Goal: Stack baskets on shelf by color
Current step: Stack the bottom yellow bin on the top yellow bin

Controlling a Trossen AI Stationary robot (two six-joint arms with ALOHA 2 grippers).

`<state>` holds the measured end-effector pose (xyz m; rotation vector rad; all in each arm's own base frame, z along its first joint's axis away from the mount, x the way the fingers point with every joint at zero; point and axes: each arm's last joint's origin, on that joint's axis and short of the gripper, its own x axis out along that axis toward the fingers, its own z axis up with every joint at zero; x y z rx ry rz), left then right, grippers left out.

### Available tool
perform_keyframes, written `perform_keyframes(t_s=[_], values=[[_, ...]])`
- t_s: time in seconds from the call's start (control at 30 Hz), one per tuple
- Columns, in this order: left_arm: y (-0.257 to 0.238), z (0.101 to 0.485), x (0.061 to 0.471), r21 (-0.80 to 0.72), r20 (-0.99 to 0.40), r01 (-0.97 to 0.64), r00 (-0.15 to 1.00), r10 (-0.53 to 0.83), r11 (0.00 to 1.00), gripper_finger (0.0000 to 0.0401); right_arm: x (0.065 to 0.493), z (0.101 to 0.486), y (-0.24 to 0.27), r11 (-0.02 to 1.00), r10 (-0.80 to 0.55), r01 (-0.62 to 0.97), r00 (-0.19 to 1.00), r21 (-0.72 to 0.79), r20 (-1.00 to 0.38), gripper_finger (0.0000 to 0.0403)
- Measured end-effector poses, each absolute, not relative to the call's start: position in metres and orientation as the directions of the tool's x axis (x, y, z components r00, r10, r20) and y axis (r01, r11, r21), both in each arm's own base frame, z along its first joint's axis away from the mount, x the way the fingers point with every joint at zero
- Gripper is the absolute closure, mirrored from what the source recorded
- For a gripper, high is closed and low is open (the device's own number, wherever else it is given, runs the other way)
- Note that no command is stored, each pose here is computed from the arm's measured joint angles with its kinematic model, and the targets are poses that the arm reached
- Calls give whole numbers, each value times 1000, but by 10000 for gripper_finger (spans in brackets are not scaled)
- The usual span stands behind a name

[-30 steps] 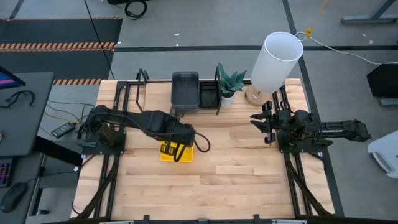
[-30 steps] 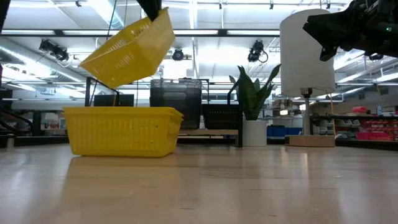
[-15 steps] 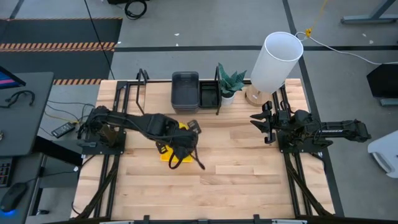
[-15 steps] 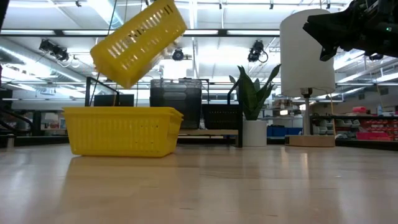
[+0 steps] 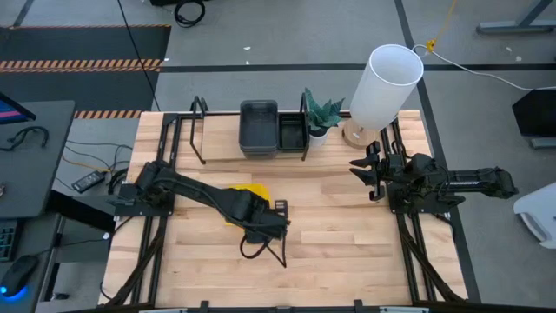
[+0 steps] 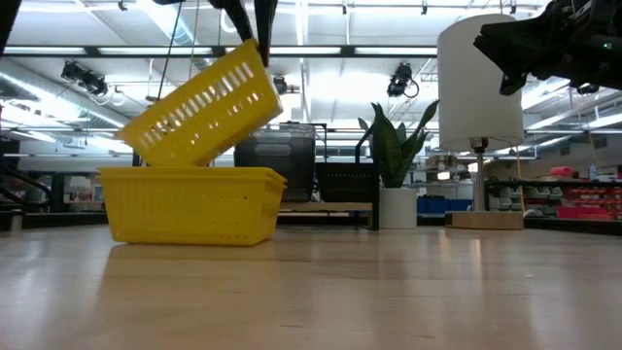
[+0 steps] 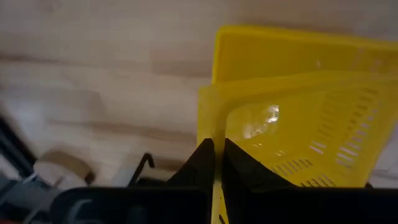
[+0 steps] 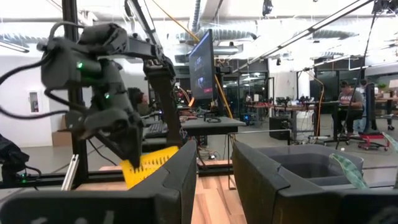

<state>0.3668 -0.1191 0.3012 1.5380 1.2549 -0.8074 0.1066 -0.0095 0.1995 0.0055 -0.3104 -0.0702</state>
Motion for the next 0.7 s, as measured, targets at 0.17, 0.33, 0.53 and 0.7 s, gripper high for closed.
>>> perform_keyframes(t_s=[0.17, 0.33, 0.53, 0.7], values=[[-124, 293, 370, 229, -932, 973, 222, 285, -10, 385, 107, 200, -10, 998, -70, 68, 950, 16, 305, 294], [-126, 293, 371, 235, -945, 972, 228, 236, 1, 385, 107, 200, -10, 998, -70, 68, 950, 16, 305, 294], [-128, 285, 372, 190, -965, 980, 177, 194, 52, 364, 107, 200, -10, 998, -70, 69, 950, 16, 305, 294], [-130, 270, 378, 149, -975, 976, 119, 188, 156, 331, 107, 200, -10, 998, -70, 68, 949, 16, 307, 294]])
